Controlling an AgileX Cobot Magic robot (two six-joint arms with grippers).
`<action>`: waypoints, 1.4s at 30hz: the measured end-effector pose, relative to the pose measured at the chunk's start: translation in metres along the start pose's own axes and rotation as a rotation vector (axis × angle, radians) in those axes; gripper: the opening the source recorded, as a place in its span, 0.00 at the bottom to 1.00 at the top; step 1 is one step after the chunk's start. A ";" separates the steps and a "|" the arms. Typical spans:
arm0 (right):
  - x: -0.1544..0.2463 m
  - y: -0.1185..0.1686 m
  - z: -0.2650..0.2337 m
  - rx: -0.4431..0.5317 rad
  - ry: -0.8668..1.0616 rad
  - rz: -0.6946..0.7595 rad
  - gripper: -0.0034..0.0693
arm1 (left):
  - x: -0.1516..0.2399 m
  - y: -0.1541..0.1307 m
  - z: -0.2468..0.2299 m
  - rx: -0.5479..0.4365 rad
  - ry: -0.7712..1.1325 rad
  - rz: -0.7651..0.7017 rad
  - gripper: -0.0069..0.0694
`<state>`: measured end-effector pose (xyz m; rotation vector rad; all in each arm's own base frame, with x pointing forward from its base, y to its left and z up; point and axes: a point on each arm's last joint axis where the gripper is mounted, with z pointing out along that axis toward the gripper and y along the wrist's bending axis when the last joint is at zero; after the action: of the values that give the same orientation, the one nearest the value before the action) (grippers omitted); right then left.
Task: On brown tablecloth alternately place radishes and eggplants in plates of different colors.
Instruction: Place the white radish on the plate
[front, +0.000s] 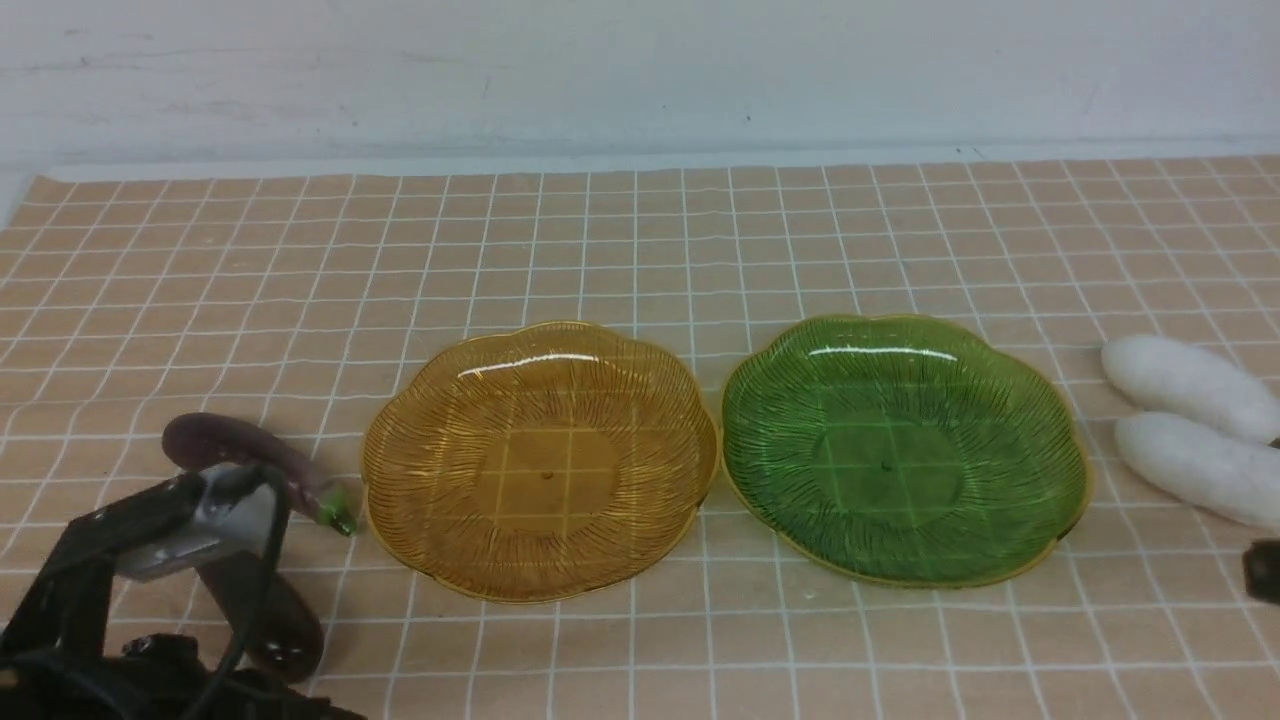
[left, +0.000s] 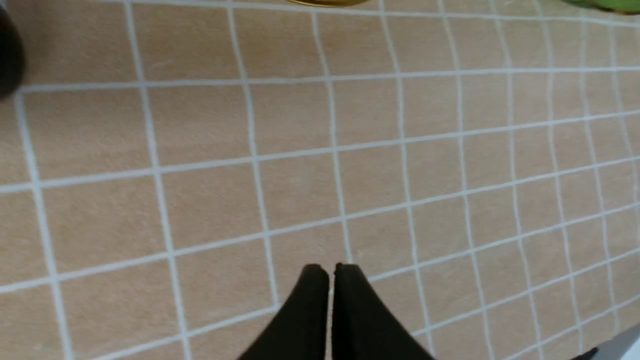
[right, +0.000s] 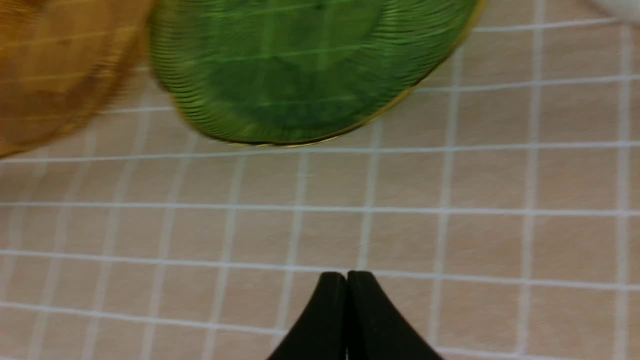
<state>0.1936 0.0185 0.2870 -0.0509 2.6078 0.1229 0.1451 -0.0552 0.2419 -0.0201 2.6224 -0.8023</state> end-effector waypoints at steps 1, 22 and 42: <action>-0.005 -0.002 0.004 0.021 0.008 -0.011 0.12 | -0.003 0.000 0.000 -0.011 0.006 0.010 0.09; -0.079 -0.036 0.144 0.299 0.274 -0.433 0.96 | -0.013 0.002 -0.002 -0.057 -0.033 0.069 0.44; -0.094 -0.042 0.174 0.423 0.422 -0.522 0.70 | -0.014 0.002 -0.002 -0.057 -0.035 0.072 0.49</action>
<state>0.3648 -0.0050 0.1824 -0.6588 2.8692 -0.6874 0.1571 -0.0509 0.2472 0.0438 2.5968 -0.6959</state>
